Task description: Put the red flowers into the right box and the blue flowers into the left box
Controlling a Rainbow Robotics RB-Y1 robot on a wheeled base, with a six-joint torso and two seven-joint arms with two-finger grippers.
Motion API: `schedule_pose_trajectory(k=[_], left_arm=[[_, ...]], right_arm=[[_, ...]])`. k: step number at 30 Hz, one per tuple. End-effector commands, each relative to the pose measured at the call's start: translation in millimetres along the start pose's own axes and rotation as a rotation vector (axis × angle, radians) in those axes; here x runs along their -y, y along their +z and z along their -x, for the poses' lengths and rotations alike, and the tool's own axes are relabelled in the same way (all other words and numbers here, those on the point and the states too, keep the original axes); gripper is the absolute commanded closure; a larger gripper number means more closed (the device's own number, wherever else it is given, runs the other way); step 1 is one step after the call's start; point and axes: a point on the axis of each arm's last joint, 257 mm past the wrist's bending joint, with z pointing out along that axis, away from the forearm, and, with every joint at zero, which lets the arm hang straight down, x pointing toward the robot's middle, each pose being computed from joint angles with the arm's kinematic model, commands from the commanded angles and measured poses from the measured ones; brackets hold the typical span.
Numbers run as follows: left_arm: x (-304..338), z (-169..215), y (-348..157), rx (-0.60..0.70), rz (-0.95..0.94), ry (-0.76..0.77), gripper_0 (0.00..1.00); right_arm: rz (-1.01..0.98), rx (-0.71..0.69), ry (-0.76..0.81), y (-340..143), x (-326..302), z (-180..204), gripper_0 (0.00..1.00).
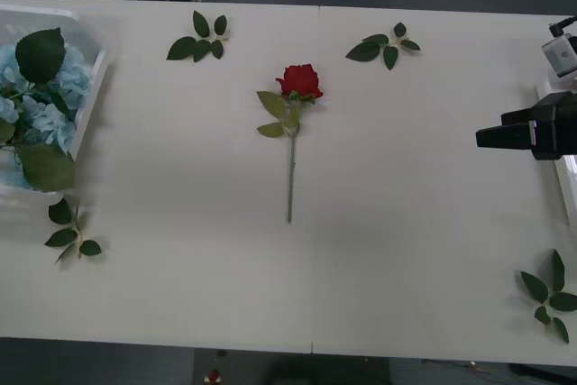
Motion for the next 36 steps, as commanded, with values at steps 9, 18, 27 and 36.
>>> schedule_pose_trajectory(k=[9,18,27,36], left_arm=[[22.2,56.5,-48.9,0.242,-0.187,-0.067,0.10],[68.1,133.1,-176.3,0.738,-0.491,0.051,0.08],[107.1,216.8,-258.7,0.923,-0.562,0.159,0.08],[196.0,308.9,-257.5,0.877,-0.776,-0.028,0.08]], right_arm=[[0.051,0.064,-0.223,3.5,-33.3,14.9,0.00],[0.065,0.109,-0.315,-0.3,-45.7,16.1,0.00],[0.075,0.123,-0.331,-1.4,-50.9,8.3,0.00],[0.077,0.126,-0.346,-2.1,-53.9,5.9,0.00]])
